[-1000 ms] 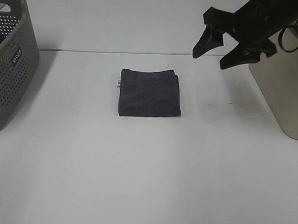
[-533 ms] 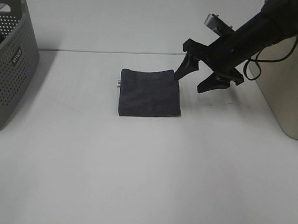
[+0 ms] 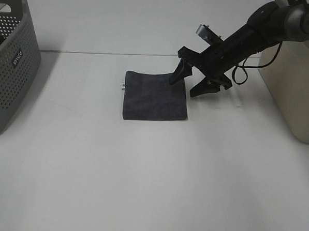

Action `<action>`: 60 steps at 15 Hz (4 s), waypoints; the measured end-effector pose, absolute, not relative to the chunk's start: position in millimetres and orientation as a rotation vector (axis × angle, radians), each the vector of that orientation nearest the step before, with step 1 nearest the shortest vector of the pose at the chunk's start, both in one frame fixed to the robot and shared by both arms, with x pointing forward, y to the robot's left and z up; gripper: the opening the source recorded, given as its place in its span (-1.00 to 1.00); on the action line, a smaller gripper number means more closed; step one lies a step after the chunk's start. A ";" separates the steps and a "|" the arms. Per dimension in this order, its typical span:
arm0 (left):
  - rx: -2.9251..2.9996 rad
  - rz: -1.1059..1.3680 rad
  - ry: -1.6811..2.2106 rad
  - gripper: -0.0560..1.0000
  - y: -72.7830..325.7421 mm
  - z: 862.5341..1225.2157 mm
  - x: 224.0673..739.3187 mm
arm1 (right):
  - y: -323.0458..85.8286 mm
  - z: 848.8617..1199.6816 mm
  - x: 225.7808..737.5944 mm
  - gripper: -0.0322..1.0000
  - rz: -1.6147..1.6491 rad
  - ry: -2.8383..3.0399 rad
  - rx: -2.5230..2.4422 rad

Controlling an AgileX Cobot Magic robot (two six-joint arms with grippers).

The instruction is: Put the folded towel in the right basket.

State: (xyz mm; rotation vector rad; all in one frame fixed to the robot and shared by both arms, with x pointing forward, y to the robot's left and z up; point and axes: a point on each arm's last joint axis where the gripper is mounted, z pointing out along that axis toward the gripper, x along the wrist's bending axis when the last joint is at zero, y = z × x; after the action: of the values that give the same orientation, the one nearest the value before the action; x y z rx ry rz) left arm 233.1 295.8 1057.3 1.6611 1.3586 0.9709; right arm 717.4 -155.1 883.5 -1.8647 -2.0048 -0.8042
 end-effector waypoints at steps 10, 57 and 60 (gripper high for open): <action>1.661 0.971 1.359 0.97 295.8 1057.3 233.1 | -131.5 858.3 724.1 0.26 -0.778 -2.032 -1.799; 1.661 0.971 1.359 0.97 295.8 1057.3 233.1 | -398.0 1063.0 701.1 0.68 -0.674 -2.109 -2.655; 1.661 0.971 1.359 0.97 295.8 1057.3 233.1 | -392.7 1103.1 691.0 0.72 -0.834 -2.117 -2.668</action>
State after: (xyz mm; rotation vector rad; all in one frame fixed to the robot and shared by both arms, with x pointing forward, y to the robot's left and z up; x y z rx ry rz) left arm 233.1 295.8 1057.3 1.6611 1.3586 0.9709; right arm 691.0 -392.7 1103.1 -2.6682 -2.1166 -0.8336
